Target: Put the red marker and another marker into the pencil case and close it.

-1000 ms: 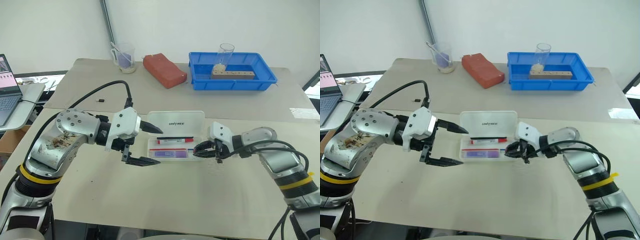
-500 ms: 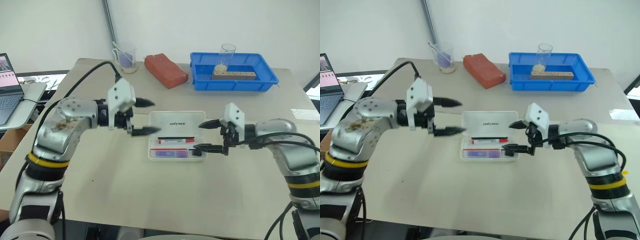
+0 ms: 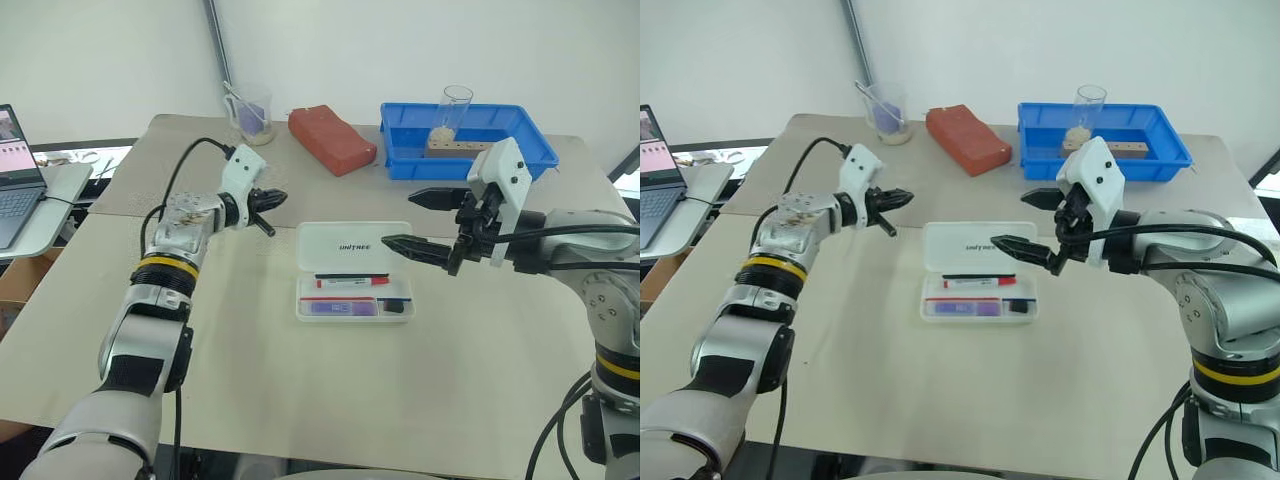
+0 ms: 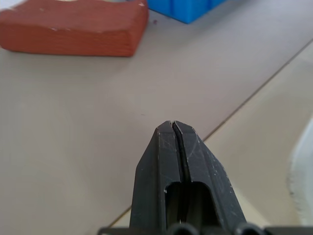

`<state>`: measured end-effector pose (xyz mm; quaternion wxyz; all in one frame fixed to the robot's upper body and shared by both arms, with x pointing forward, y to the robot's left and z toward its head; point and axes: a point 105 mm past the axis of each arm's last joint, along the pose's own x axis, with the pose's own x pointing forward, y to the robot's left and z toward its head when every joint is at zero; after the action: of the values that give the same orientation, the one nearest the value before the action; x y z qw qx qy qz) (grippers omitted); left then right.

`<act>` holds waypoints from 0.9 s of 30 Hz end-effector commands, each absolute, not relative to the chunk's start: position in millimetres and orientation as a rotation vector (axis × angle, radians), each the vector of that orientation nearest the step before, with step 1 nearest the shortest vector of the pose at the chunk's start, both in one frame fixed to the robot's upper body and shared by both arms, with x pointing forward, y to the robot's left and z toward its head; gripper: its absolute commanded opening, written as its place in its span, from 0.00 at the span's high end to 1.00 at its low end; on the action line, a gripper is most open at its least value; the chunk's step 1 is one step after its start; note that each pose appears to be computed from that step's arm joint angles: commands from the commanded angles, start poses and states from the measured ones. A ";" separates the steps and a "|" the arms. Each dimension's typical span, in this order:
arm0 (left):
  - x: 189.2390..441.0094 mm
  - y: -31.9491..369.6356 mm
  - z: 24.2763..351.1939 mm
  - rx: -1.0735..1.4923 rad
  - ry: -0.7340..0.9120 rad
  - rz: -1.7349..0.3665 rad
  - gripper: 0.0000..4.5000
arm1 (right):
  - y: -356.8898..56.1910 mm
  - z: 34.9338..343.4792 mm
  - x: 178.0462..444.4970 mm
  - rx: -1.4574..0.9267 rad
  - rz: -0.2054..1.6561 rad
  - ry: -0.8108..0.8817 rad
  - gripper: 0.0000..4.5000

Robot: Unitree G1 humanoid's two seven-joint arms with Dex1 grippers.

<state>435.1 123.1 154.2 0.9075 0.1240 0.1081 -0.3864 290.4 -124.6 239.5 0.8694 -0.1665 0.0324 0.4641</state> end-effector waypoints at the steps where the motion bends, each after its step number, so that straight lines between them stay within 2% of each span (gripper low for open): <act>1: 434.1 112.8 161.8 0.229 0.256 -0.866 0.98 | -124.5 257.1 286.5 -0.383 0.946 0.009 0.00; 6: 426.1 106.3 153.9 0.257 0.300 -0.960 0.98 | -124.4 256.5 286.8 -0.382 0.942 0.018 0.00; 12: 405.1 93.5 153.8 0.263 0.305 -1.137 0.98 | -124.4 257.4 288.9 -0.385 0.943 0.018 0.00; 18: 373.7 85.5 163.1 0.323 0.265 -1.321 0.98 | -121.3 253.0 286.2 -0.396 0.994 0.048 0.00; 27: 326.0 74.3 129.8 0.611 0.266 -1.484 0.98 | -127.3 211.9 274.4 -0.429 1.075 0.217 0.00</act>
<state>331.6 80.8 125.8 0.7024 0.2381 0.1407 -0.6559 278.4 -128.3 210.0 0.8385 -0.1829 0.1151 0.5001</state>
